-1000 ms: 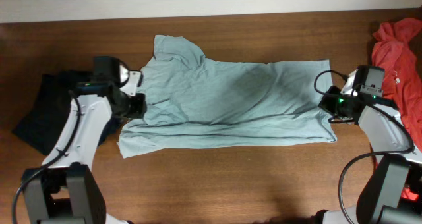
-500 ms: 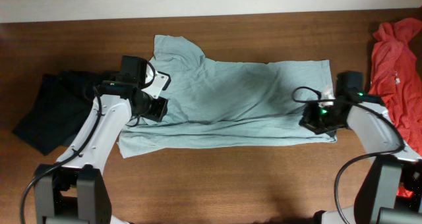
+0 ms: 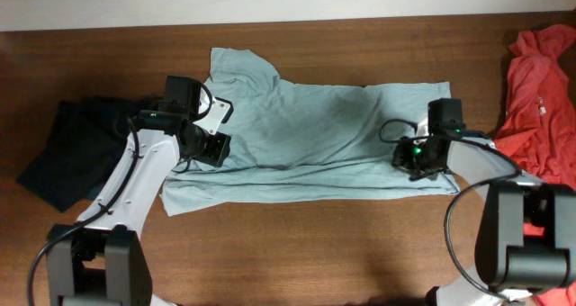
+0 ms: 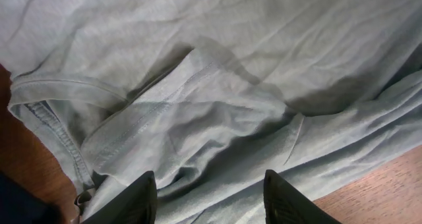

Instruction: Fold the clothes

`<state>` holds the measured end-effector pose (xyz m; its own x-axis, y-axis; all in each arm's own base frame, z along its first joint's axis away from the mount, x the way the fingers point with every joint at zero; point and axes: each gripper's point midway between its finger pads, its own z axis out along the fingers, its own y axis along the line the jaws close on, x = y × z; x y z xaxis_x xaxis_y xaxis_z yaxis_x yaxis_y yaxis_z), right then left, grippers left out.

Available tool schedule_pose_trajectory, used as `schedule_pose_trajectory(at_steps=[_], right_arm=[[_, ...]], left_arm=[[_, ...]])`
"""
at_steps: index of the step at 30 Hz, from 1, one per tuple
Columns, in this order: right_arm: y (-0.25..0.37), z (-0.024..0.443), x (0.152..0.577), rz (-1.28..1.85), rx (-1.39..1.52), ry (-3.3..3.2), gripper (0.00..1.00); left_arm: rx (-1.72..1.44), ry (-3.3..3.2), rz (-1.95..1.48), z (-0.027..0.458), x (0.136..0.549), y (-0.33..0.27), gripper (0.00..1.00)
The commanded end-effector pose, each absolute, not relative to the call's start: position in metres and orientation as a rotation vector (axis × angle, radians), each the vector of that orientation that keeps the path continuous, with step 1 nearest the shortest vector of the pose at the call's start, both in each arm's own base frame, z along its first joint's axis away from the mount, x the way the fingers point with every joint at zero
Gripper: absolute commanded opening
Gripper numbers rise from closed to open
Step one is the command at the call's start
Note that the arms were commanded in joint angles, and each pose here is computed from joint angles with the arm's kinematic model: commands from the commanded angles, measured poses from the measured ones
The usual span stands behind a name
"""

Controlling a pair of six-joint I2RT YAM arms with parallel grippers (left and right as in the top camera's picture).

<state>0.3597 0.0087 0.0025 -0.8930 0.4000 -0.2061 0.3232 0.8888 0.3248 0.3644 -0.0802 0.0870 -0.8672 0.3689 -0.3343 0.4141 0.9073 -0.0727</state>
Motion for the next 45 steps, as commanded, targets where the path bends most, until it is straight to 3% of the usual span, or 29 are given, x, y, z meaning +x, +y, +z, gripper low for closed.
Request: schedule_pose_trajectory(at_steps=[1,6,13,23,27,34,36,39,41,45], right_arm=[[0.004,0.006,0.377,0.397,0.551,2.713,0.07],[-0.007,0.018,0.398,0.415,0.618,2.609,0.07],[-0.013,0.046,0.387,0.448,0.605,2.635,0.07],[0.001,0.095,0.339,0.483,0.5,2.703,0.11],[0.002,0.093,0.328,0.485,0.507,2.741,0.11],[0.003,0.093,0.327,0.485,0.508,2.746,0.11],[0.002,0.093,0.327,0.485,0.508,2.745,0.11],[0.002,0.093,0.328,0.485,0.508,2.744,0.11],[0.002,0.093,0.327,0.485,0.508,2.745,0.11],[0.002,0.093,0.327,0.485,0.509,2.745,0.11]], left_arm=[[0.592,2.72,-0.195,0.097,0.369,-0.08,0.52],[0.594,2.727,-0.197,0.097,0.368,-0.08,0.59],[0.604,2.761,-0.22,0.086,0.358,-0.082,0.67],[0.626,2.854,-0.122,0.038,0.356,-0.068,0.66],[0.617,2.901,-0.025,0.02,0.357,-0.056,0.58],[0.491,2.883,0.16,0.022,0.372,-0.036,0.57],[0.467,2.876,0.162,0.029,0.374,-0.036,0.51],[0.426,2.834,0.157,0.051,0.381,-0.037,0.53],[0.419,2.809,0.152,0.06,0.383,-0.037,0.6],[0.417,2.806,0.151,0.056,0.385,-0.037,0.64]])
